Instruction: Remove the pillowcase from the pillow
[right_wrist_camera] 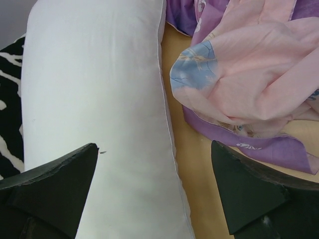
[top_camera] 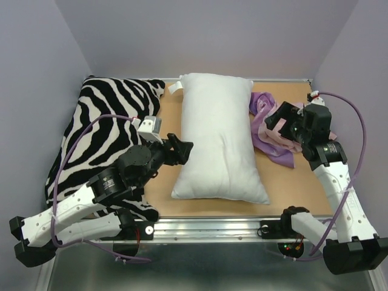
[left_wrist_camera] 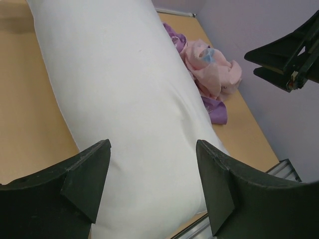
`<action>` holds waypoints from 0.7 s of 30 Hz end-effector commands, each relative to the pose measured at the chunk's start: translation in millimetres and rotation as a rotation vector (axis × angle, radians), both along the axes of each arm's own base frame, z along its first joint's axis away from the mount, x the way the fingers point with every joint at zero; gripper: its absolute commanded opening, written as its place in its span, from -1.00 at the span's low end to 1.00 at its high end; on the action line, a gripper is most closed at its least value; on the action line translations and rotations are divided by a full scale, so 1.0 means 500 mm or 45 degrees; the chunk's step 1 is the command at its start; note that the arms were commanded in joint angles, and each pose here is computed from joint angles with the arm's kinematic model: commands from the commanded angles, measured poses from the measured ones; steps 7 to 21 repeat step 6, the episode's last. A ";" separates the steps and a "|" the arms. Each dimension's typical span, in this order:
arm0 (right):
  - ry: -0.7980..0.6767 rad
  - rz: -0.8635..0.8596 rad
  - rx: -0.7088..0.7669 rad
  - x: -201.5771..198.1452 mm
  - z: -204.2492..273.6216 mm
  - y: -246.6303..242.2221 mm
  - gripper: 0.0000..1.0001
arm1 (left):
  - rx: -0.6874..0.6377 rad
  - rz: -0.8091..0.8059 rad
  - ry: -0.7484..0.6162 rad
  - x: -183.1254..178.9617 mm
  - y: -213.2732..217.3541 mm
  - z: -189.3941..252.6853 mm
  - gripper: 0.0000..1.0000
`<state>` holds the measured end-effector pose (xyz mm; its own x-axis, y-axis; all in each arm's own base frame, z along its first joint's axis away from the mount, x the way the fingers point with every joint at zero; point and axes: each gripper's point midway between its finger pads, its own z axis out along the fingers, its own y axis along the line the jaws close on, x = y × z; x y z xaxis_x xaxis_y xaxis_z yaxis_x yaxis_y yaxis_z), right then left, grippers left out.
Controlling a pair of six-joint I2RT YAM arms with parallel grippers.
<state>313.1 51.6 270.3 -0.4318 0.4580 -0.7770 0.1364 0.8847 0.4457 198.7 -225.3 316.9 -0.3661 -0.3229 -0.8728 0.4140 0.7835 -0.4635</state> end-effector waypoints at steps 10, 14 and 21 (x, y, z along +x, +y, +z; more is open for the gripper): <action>-0.050 0.012 -0.008 0.000 0.004 0.000 1.00 | -0.036 0.071 -0.023 0.010 0.017 0.016 0.61; -0.050 0.012 -0.008 0.000 0.004 0.000 1.00 | -0.036 0.071 -0.023 0.010 0.017 0.016 0.61; -0.050 0.012 -0.008 0.000 0.004 0.000 1.00 | -0.036 0.071 -0.023 0.010 0.017 0.016 0.61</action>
